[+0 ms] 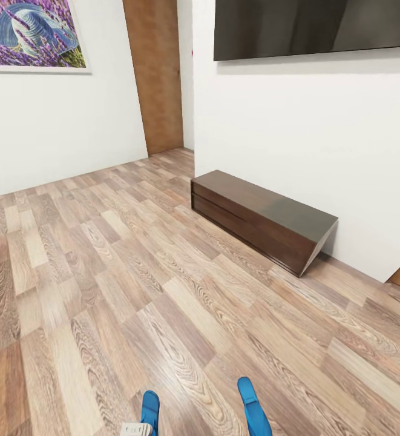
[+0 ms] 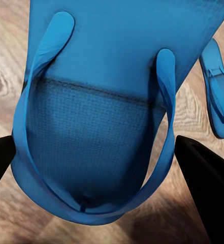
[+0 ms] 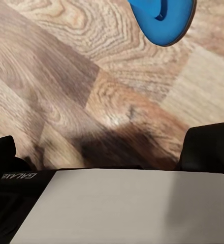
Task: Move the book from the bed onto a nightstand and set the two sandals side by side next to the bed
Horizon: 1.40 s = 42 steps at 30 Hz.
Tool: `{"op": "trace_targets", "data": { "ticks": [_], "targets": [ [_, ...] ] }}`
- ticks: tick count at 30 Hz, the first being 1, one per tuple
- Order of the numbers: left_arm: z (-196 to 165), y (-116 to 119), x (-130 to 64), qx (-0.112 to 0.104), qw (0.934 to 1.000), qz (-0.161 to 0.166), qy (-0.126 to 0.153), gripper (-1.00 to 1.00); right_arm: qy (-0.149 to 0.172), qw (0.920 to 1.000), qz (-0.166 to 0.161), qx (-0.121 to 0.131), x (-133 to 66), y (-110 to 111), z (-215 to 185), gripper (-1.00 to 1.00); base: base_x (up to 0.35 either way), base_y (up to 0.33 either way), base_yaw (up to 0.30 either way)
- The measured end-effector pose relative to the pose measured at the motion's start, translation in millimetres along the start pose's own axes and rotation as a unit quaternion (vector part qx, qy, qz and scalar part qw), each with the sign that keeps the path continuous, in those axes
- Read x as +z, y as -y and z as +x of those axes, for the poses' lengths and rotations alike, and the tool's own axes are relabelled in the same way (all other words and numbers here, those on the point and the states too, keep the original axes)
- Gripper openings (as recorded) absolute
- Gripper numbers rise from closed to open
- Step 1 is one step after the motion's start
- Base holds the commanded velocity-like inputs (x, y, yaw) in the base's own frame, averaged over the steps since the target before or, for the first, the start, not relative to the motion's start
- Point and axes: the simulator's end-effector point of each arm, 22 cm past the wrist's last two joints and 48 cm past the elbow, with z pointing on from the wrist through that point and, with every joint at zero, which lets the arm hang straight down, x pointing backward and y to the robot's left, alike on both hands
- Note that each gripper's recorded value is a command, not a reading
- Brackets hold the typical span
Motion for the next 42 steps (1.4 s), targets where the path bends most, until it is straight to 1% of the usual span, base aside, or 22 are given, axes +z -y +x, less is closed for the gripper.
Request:
{"op": "trace_targets", "data": {
  "ticks": [9,13,15,16,17,18,19,21,22,23,24,25,26,28,30,34,36,38,39,40,41,42],
  "targets": [
    [-1.3,-0.7,-0.2,-0.001,1.0,0.0,0.002,-1.0,0.0,1.0,0.0,0.0,0.0,0.1,-0.2,1.0,0.0,0.0,0.0],
    [-14.1,1.9,0.0,0.002,0.9998,0.013,0.014,-1.0,0.001,1.0,0.001,0.0,-0.3,0.5,-0.5,1.0,0.0,0.0,0.0],
    [-34.3,6.4,0.8,0.01,0.999,0.028,0.032,-1.0,0.001,1.0,0.001,0.0,-0.4,0.6,-0.7,1.0,0.0,0.0,0.0],
    [-52.2,10.6,0.8,0.016,0.9979,0.041,0.047,-1.0,0.001,1.0,0.001,0.0,-0.4,0.6,-0.7,1.0,0.0,0.0,0.0],
    [-60.9,13.3,0.6,0.02,0.9972,0.049,0.053,-1.0,0.001,1.0,0.001,0.001,-0.3,0.6,-0.6,1.0,0.0,0.0,0.0],
    [-79.0,18.2,-0.3,0.023,0.9958,0.064,0.06,-1.0,0.001,1.0,0.001,0.001,-0.3,0.5,-0.5,1.0,0.0,0.0,0.0],
    [-89.0,20.8,-1.2,0.023,0.9952,0.073,0.062,-1.0,0.001,1.0,0.001,0.001,-0.2,0.4,-0.5,1.0,0.0,0.0,0.0],
    [-121.3,30.3,-6.8,0.014,0.9928,0.101,0.062,-1.0,0.001,1.0,0.0,0.001,-0.2,0.4,-0.4,1.0,0.0,0.0,0.0],
    [-144.1,39.5,-13.8,0.004,0.9901,0.125,0.065,-1.0,0.001,1.0,0.001,0.001,-0.3,0.5,-0.5,1.0,0.0,0.0,0.0],
    [-158.8,45.0,-19.3,-0.004,0.9878,0.139,0.07,-1.0,0.001,1.0,0.001,0.001,-0.4,0.6,-0.6,1.0,0.0,0.0,0.0],
    [-180.5,57.5,-30.0,-0.017,0.9823,0.17,0.077,-1.0,0.001,1.0,0.001,0.001,-0.3,0.5,-0.5,1.0,0.0,0.0,0.0],
    [-192.5,63.7,-36.6,-0.022,0.9787,0.186,0.084,-1.0,0.001,1.0,0.001,0.001,-0.3,0.4,-0.5,1.0,0.0,0.0,0.0],
    [-209.0,72.2,-48.1,-0.033,0.9717,0.213,0.096,-1.0,0.001,1.0,0.001,0.001,-0.2,0.5,-0.5,1.0,0.0,0.0,0.0],
    [-227.3,72.8,-63.6,-0.041,0.9643,0.237,0.111,-1.0,0.001,1.0,0.001,0.0,-0.1,0.5,-0.5,1.0,0.0,0.0,0.0],
    [-237.6,70.5,-73.4,-0.046,0.9602,0.248,0.12,-1.0,0.001,1.0,0.001,0.0,-0.1,0.5,-0.5,1.0,0.0,0.0,0.0],
    [-244.4,68.7,-79.5,-0.048,0.9577,0.254,0.126,-1.0,0.001,1.0,0.005,-0.002,0.2,1.9,-1.4,1.0,0.0,0.0,0.0],
    [-245.7,67.6,-79.8,-0.049,0.9582,0.252,0.127,-1.0,0.003,0.9997,0.024,-0.008,0.1,9.6,-5.3,1.0,0.0,0.0,0.0],
    [-245.7,66.2,-76.7,-0.051,0.9604,0.243,0.126,-1.0,0.014,0.997,0.072,-0.025,-1.2,27.8,-22.6,1.0,0.0,0.0,0.0],
    [-245.6,66.0,-75.5,-0.052,0.9611,0.24,0.126,-1.0,0.02,0.9954,0.088,-0.033,-2.1,33.1,-30.5,1.0,0.0,0.0,0.0],
    [-244.9,66.4,-71.7,-0.055,0.9629,0.233,0.125,-1.0,0.038,0.9877,0.14,-0.058,-7.6,49.3,-58.2,1.0,0.0,0.0,0.0],
    [-244.3,66.4,-69.4,-0.057,0.964,0.228,0.125,-1.0,0.05,0.9799,0.177,-0.078,-12.3,58.3,-79.6,1.0,0.0,0.0,0.0],
    [-244.0,66.3,-67.7,-0.058,0.9648,0.224,0.125,-1.0,0.059,0.9719,0.208,-0.092,-12.9,60.1,-101.7,1.0,0.0,0.0,0.0]
  ]
}}
